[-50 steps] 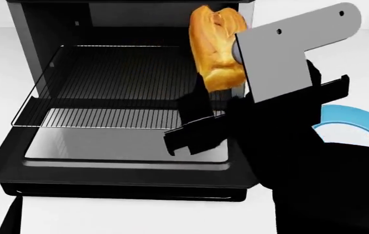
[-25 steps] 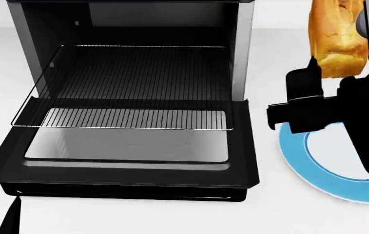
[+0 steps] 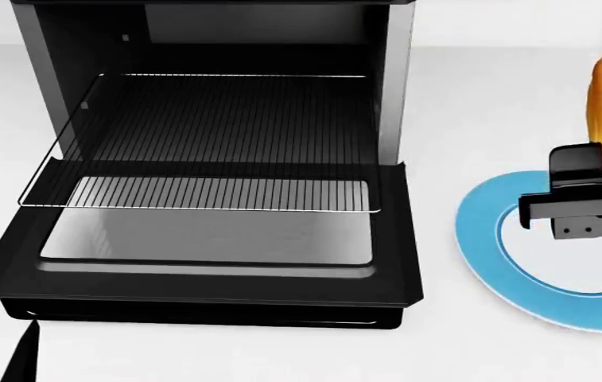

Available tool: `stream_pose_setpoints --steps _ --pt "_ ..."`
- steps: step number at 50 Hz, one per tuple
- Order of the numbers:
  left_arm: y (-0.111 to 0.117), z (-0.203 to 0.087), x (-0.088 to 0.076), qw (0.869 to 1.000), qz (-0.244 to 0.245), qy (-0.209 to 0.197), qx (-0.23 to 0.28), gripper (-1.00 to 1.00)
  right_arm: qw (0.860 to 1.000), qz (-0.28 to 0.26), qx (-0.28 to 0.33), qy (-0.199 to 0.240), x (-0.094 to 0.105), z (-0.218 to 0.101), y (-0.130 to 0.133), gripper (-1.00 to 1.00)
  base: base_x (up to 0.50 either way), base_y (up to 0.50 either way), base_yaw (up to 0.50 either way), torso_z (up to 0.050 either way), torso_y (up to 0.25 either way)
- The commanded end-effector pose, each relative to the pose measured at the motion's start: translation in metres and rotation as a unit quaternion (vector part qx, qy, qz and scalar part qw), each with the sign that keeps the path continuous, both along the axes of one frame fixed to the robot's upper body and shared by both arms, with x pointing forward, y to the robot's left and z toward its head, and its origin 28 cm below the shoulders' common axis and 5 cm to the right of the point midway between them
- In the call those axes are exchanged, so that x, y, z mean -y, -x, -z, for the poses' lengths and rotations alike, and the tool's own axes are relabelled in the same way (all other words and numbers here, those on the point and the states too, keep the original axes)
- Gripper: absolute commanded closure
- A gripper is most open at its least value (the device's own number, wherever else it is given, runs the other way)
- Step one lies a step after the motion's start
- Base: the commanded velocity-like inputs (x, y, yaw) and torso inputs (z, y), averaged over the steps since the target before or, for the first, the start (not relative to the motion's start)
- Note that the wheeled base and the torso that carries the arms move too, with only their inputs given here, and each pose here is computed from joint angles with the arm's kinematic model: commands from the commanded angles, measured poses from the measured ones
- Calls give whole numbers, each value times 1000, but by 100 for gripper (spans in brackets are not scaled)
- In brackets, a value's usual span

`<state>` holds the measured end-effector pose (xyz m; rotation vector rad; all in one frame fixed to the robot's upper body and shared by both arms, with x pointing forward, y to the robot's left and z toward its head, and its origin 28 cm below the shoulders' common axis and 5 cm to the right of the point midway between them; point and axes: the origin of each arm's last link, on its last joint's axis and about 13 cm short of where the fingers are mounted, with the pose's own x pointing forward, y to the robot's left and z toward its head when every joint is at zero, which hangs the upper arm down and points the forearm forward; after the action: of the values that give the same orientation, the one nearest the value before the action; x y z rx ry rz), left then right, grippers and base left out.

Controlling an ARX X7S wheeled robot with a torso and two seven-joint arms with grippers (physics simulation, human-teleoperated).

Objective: Pick the bread from the rack and place it on the plate on the counter.

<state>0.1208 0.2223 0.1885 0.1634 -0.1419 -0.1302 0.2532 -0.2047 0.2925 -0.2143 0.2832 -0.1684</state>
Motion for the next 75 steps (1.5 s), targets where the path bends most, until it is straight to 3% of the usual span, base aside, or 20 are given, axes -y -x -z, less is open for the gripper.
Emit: stream_pose_setpoints --steps 1,38,75 --pt "0 0 1 1000 1 -2 -1 -100 999 3 -30 14 6 7 -11 100 0 0 0 0 0" --pt "-3 1 2 1000 2 -4 -6 -100 994 -3 -113 14 6 29 -57 100 0 0 0 0 0" --pt "-3 3 4 1000 3 -9 -12 -100 990 20 -138 1 17 50 -78 100 0 0 0 0 0"
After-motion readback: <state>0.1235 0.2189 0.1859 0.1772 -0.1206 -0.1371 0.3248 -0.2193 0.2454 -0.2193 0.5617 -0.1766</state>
